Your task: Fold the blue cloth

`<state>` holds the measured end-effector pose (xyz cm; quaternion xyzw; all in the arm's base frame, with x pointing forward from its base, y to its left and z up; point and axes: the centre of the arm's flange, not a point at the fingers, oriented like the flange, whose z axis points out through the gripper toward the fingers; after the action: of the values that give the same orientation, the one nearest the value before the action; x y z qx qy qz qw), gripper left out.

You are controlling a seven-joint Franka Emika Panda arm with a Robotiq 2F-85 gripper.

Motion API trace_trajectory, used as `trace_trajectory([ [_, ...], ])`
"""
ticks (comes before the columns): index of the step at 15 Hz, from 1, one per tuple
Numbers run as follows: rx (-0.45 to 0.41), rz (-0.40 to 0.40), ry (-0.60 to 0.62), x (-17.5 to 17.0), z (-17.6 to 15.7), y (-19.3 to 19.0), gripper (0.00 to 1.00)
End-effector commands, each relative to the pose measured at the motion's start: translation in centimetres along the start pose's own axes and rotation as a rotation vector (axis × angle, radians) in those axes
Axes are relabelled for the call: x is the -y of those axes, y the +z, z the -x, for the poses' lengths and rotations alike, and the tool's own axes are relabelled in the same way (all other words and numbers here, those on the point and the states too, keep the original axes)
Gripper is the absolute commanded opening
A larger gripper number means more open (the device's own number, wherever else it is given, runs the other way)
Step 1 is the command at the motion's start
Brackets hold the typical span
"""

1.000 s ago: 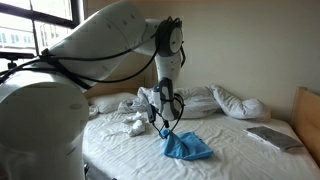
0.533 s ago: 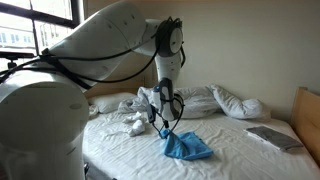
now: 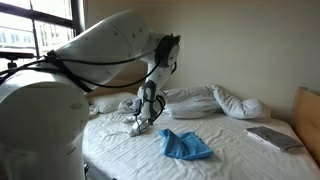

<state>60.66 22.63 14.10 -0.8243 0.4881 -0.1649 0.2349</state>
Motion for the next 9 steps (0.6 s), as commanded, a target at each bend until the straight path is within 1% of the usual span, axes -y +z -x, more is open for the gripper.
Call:
trace_trajectory([
  [1,0.013,-0.02,0.147,-2.6,5.2,0.1,1.0],
  [2,0.002,-0.016,0.186,-2.2,5.6,0.1,1.0],
  [3,-0.028,-0.012,0.23,-1.8,5.8,0.2,1.0],
  [5,-0.053,-0.02,0.34,-0.4,6.5,1.5,1.0],
  [8,-0.126,-0.032,0.484,1.1,7.5,2.9,1.0],
  [9,-0.146,-0.038,0.528,2.1,7.7,3.3,1.0],
])
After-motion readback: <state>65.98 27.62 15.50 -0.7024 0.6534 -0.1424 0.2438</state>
